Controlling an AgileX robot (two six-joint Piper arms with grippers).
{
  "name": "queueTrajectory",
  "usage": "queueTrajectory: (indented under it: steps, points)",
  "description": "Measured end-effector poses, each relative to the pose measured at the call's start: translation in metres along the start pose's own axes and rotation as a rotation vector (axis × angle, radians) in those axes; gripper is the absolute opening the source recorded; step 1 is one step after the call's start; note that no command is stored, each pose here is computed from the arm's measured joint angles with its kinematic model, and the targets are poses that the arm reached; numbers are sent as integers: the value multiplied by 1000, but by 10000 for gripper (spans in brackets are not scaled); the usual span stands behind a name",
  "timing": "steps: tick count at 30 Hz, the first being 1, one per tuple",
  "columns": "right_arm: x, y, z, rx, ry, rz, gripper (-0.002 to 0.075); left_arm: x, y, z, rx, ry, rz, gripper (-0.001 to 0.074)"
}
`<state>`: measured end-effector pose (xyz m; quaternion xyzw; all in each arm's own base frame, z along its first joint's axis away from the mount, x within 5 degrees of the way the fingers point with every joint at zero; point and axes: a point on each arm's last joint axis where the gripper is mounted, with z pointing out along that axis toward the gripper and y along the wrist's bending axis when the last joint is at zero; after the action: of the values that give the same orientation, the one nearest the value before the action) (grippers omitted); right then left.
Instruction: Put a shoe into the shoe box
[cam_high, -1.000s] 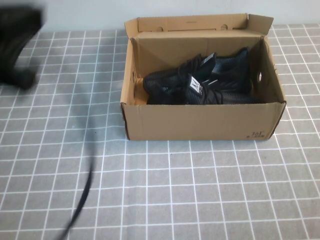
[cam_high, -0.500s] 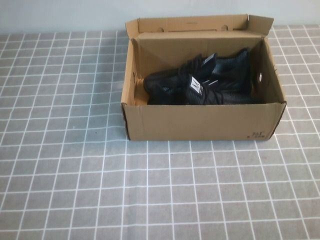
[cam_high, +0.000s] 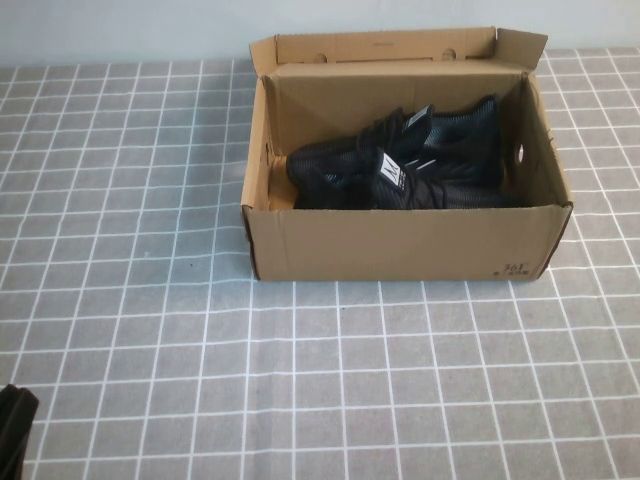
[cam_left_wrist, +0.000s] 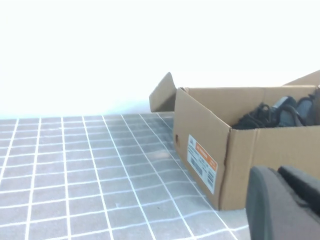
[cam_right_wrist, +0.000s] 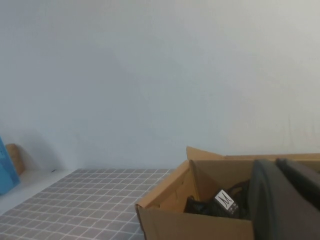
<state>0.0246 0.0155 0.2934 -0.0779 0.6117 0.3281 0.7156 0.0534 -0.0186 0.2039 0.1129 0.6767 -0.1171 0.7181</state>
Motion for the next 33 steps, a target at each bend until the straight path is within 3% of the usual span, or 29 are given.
queueTrajectory:
  steps: [15, 20, 28, 33]
  points:
    - [16, -5, -1, 52, 175, 0, -16, 1, -1, 0, 8, 10, 0, -1]
    - [22, -10, -2, 97, 223, -107, -16, 1, -1, 0, 8, 10, 0, -1]
    - [55, -34, 2, 327, 139, -246, -16, 1, -1, 0, 9, 12, 0, -1]
    - [77, -48, 1, 429, 49, -212, -16, 1, -1, 0, 9, 12, 0, -1]
